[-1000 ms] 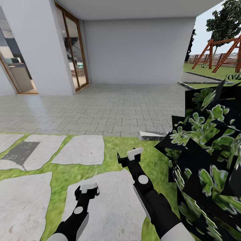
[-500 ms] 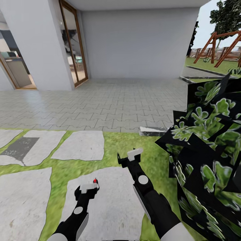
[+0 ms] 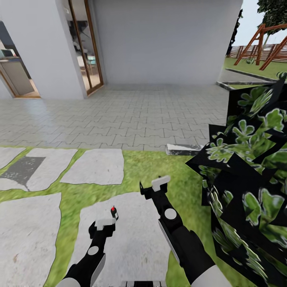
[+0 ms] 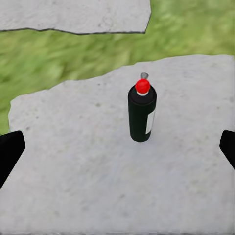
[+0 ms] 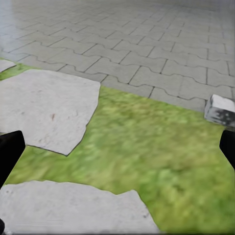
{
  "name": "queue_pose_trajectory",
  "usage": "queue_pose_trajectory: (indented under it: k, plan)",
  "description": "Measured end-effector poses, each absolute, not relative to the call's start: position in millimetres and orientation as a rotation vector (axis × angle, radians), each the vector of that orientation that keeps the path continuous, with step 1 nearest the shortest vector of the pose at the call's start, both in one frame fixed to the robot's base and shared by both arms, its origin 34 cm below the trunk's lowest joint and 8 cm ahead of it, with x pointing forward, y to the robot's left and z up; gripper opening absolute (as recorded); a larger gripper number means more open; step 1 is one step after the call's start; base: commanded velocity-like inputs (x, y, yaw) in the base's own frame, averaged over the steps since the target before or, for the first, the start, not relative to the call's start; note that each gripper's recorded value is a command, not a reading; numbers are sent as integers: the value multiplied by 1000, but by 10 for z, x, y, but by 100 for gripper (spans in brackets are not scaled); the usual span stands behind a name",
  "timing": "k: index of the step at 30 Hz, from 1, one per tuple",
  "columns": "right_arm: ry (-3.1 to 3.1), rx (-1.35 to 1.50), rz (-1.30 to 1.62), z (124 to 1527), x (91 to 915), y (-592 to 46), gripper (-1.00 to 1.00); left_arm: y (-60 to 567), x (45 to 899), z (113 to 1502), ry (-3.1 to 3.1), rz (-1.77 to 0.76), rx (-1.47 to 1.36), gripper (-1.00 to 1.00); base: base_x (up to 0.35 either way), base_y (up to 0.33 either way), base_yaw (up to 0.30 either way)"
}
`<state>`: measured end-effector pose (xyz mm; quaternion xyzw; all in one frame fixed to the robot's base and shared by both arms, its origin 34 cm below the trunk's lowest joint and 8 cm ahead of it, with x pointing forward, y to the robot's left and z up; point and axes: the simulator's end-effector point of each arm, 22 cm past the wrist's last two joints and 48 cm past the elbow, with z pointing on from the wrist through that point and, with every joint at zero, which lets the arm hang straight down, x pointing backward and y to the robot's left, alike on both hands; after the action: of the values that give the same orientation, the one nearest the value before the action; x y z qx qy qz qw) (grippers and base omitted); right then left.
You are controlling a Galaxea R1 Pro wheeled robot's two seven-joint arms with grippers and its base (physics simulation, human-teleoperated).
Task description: Pick up the pesticide atomizer in the garden and spray insectifuge to fully cover both potted plants in the garden.
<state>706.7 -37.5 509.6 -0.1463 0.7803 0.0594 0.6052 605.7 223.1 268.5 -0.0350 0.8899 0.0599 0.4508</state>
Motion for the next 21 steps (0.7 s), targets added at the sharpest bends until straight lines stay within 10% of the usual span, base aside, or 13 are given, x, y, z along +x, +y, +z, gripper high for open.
queue_pose_trajectory:
  k: [21]
  plan:
    - [1852, -326, 155, 4753, 7089, -377, 100, 2235, 5865, 2285, 2273, 154, -78, 100, 0, 0, -19]
